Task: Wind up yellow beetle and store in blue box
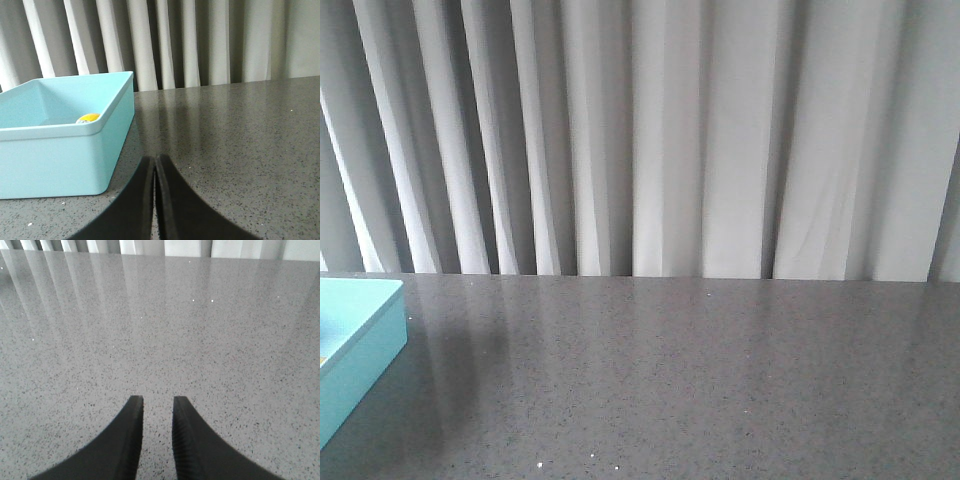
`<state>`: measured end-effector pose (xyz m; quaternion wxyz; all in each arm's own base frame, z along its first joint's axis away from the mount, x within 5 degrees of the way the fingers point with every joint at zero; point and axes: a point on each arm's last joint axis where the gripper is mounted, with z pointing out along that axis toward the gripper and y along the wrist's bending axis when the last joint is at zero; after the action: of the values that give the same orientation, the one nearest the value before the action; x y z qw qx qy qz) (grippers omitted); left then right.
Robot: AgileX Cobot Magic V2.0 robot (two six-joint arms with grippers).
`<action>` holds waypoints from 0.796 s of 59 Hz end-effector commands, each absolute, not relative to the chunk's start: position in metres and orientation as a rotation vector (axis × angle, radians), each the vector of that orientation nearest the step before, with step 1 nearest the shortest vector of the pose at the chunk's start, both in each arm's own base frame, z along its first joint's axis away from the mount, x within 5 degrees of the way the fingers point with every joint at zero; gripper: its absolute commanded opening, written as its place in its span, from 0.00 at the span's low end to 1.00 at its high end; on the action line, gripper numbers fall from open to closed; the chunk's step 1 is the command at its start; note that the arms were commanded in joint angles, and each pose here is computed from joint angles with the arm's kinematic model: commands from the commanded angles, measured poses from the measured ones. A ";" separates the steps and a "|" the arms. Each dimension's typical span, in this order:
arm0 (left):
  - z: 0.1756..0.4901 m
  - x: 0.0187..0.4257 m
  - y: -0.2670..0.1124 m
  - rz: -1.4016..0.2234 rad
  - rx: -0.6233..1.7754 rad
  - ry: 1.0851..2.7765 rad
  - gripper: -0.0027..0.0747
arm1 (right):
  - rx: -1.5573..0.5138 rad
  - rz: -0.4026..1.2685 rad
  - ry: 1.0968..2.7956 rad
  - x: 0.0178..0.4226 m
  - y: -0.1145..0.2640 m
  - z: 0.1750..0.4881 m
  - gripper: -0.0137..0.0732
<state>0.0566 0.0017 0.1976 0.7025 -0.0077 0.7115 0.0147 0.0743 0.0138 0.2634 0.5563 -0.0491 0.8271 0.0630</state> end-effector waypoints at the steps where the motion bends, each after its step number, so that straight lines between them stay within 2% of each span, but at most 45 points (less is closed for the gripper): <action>1: 0.209 0.055 0.002 0.021 -0.024 1.497 0.03 | -0.100 0.142 1.875 0.076 0.013 0.267 0.34; 8: 0.209 0.055 0.002 0.021 -0.024 1.497 0.03 | -0.080 0.130 1.803 0.069 0.011 0.245 0.34; 20: 0.209 0.055 0.002 0.021 -0.024 1.497 0.03 | 0.022 0.072 1.479 0.063 0.001 0.207 0.34; 36: 0.209 0.055 0.002 0.022 -0.023 1.496 0.03 | 0.161 -0.073 1.461 0.055 -0.009 0.206 0.34; 47: 0.209 0.055 0.002 0.022 -0.023 1.496 0.03 | 0.179 -0.043 1.547 0.056 -0.007 0.198 0.34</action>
<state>0.0566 0.0017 0.1970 0.6998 -0.0073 0.7141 0.0148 0.0563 -0.0072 0.1964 0.6997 0.0767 0.7100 -0.0218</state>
